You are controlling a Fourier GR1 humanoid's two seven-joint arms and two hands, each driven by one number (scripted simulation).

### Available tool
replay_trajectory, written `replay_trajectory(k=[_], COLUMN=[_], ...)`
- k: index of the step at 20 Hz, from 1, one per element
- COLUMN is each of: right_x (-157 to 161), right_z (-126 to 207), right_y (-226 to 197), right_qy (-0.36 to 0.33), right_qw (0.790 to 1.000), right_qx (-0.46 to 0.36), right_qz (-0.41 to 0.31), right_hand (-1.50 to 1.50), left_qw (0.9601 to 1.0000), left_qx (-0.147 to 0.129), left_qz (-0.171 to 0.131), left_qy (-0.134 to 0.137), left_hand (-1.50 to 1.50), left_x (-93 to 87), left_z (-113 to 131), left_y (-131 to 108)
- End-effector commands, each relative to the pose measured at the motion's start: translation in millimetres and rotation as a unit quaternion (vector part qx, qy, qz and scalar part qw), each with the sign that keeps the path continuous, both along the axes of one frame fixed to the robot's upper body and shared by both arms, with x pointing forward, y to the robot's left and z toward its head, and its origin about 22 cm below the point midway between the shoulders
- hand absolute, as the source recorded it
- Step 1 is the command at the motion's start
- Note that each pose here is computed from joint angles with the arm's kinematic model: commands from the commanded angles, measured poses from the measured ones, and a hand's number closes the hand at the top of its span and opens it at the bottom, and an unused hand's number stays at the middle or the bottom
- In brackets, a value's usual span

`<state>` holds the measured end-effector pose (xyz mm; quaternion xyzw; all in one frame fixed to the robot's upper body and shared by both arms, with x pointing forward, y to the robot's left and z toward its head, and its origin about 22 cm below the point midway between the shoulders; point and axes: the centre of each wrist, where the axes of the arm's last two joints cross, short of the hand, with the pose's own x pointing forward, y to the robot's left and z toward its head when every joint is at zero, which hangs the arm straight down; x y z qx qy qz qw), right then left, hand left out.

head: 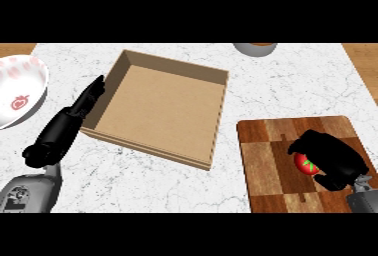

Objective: Pick the tomato from the cutting board and place it in the cardboard box

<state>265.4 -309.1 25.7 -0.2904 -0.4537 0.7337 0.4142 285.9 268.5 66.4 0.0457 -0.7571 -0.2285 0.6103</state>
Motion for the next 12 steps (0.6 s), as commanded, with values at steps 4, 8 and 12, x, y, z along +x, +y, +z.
replay_trajectory(k=[4, 8, 12], right_x=[1, 2, -3], right_z=[-19, -12, 1], right_y=[17, 10, 88], right_qy=[-0.051, -0.081, -0.118], right_qw=[0.997, 0.993, 0.979], right_qx=[0.031, 0.046, 0.108], right_qz=[0.055, 0.071, 0.123], right_hand=[1.50, 1.50, 1.50], left_qw=[1.0000, 1.0000, 1.0000], left_qx=[-0.008, 0.001, 0.005], left_qz=[0.003, 0.006, -0.004], left_qy=[0.001, -0.001, 0.007], left_hand=[0.00, 0.00, 0.00], left_x=[-4.3, -1.4, 12.0], left_z=[-5, -4, -7], left_y=[6, -4, 0])
